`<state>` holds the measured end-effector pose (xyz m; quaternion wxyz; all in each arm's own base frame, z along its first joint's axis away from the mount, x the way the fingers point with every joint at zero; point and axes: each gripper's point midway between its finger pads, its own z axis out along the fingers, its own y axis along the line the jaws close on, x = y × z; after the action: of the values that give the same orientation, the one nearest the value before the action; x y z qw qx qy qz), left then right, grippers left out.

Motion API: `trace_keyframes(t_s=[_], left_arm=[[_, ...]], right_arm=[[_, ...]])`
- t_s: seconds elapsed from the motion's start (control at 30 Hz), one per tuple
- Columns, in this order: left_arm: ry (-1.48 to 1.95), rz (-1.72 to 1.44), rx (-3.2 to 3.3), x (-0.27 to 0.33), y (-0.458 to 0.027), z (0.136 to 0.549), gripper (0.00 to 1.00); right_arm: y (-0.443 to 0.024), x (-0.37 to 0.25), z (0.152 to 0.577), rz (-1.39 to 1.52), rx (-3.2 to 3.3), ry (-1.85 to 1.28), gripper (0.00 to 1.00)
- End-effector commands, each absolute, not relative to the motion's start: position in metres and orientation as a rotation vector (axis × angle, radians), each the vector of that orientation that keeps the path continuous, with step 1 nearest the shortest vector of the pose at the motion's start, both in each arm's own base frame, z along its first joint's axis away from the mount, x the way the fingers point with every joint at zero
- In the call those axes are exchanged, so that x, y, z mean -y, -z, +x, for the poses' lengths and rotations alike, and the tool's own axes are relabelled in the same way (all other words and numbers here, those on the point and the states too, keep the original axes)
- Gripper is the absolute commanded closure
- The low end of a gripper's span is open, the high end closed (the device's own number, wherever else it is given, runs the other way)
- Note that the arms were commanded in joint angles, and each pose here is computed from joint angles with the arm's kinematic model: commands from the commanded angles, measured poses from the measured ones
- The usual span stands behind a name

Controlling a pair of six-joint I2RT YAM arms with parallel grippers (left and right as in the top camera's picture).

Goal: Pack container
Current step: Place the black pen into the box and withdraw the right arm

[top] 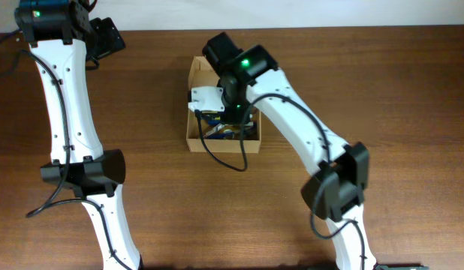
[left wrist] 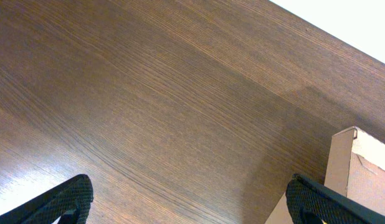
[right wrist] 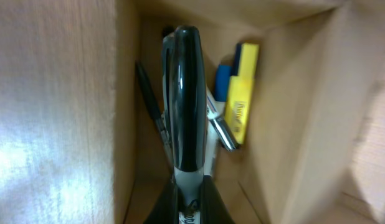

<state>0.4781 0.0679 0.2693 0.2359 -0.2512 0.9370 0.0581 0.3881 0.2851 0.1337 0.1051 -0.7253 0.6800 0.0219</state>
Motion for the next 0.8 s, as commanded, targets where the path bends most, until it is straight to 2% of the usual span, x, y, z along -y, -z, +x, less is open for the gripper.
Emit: trace_keyframes(t_s=[0.0, 0.23, 0.43, 0.57, 0.6, 0.63, 0.7, 0.77], left_arm=[[-0.166, -0.687, -2.564, -0.07, -0.271, 0.478, 0.0], [-0.166, -0.687, -2.564, -0.07, -0.271, 0.478, 0.0], [-0.166, -0.687, -2.564, -0.07, -0.271, 0.478, 0.0], [-0.166, -0.687, -2.564, -0.07, -0.271, 0.478, 0.0], [-0.166, -0.687, -2.564, -0.07, -0.271, 0.478, 0.0], [-0.166, -0.687, -2.564, -0.07, -0.271, 0.478, 0.0], [-0.166, -0.687, -2.564, -0.07, -0.271, 0.478, 0.0], [-0.166, -0.687, -2.564, -0.07, -0.271, 0.478, 0.0]], right_arm=[[-0.113, -0.284, 0.392, -2.182, -2.01, -0.055, 0.96], [-0.071, -0.292, 0.403, -2.1, -2.139, -0.079, 0.96], [-0.071, -0.295, 0.407, -2.05, -2.162, -0.075, 0.94], [-0.071, -0.294, 0.407, -1.988, -2.228, -0.08, 0.69], [-0.071, -0.293, 0.407, -1.985, -2.23, -0.07, 0.55], [-0.073, -0.292, 0.409, -1.972, -2.239, -0.054, 0.48], [-0.078, -0.289, 0.411, -1.945, -2.251, -0.022, 0.46], [-0.088, -0.288, 0.413, -1.908, -2.255, -0.003, 0.52]])
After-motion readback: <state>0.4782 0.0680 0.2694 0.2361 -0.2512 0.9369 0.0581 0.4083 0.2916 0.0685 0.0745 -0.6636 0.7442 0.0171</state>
